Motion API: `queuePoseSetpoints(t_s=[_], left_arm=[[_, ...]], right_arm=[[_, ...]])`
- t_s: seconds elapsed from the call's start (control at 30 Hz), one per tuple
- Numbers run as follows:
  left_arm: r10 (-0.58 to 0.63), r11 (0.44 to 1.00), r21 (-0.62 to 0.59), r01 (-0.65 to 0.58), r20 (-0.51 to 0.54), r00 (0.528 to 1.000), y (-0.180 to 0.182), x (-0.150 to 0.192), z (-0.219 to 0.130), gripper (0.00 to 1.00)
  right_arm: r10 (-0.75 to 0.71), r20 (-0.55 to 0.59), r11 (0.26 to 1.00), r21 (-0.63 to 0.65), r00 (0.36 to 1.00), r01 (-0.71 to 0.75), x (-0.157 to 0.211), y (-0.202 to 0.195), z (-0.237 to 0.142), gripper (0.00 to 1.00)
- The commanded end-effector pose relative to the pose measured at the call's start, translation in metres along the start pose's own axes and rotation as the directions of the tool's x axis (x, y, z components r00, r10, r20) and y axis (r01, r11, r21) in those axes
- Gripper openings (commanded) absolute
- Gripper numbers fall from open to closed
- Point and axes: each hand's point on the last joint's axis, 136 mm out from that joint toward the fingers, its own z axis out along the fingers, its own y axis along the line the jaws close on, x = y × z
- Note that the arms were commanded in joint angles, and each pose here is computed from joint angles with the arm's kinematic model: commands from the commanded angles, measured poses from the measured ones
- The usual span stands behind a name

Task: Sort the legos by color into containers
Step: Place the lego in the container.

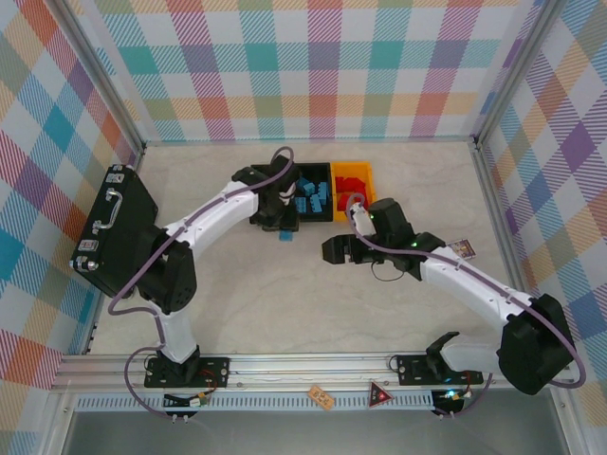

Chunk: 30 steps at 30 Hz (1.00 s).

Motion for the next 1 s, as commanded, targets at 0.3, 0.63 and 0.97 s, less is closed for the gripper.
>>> queuePoseSetpoints(t_s=[0.3, 0.63, 0.97], left_arm=[[-0.033, 0.999, 0.023, 0.031, 0.070, 0.997, -0.040, -0.062, 0.011, 0.24], [-0.027, 0.995, -0.094, 0.035, 0.084, 0.996, -0.034, -0.092, 0.037, 0.26], [-0.028, 0.983, -0.175, 0.050, 0.124, 0.992, -0.019, -0.115, 0.060, 0.35]], right_arm=[[0.077, 0.076, 0.992, 0.095, 0.994, -0.084, -0.011, -0.024, -0.023, 0.78], [0.093, 0.084, 0.991, 0.089, 0.992, -0.100, -0.012, -0.029, -0.023, 0.78], [0.104, 0.089, 0.990, 0.087, 0.991, -0.112, -0.009, -0.033, -0.023, 0.78]])
